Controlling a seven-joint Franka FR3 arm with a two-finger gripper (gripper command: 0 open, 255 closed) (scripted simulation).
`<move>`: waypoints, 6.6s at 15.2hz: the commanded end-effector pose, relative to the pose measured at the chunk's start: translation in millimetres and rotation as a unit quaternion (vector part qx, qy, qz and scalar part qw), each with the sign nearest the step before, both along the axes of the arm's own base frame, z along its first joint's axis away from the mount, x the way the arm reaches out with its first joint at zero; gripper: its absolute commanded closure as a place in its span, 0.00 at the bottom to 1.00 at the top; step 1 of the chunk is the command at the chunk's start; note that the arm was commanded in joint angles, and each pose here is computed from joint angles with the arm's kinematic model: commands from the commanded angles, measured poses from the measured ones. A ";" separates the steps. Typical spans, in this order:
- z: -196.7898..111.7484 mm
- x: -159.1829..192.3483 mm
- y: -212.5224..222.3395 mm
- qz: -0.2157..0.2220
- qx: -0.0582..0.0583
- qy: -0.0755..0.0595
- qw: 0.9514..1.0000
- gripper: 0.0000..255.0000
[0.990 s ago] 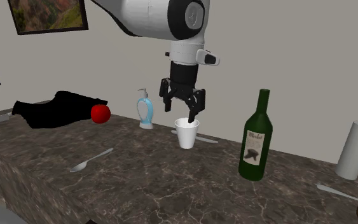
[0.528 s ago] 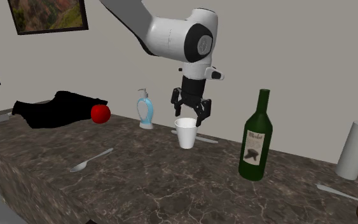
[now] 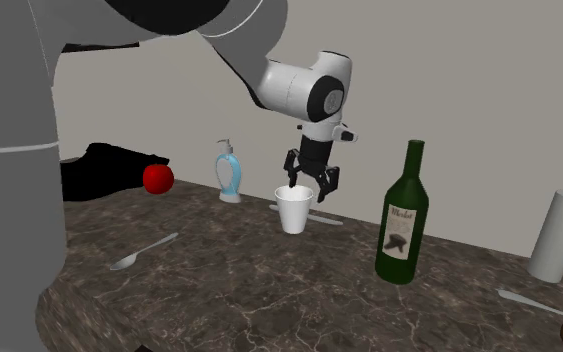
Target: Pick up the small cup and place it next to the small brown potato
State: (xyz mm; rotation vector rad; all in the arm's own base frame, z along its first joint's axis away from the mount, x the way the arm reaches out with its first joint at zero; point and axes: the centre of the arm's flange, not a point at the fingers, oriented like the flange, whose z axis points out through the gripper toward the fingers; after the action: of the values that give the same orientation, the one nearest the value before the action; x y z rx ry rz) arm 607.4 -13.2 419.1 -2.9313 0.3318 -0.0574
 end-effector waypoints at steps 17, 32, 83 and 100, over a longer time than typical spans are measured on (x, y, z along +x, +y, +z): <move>-64.6 51.9 10.0 -0.001 0.008 -0.002 1.000 0.00; -48.8 51.9 10.0 -0.001 0.008 -0.002 1.000 1.00; 130.5 -40.1 -194.6 -0.001 0.008 -0.002 1.000 1.00; 131.4 -132.2 -399.2 -0.001 0.008 -0.002 1.000 1.00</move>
State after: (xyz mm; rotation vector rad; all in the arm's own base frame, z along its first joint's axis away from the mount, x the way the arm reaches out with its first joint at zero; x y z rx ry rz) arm 480.7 -401.3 551.6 -2.9152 0.3350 -0.0622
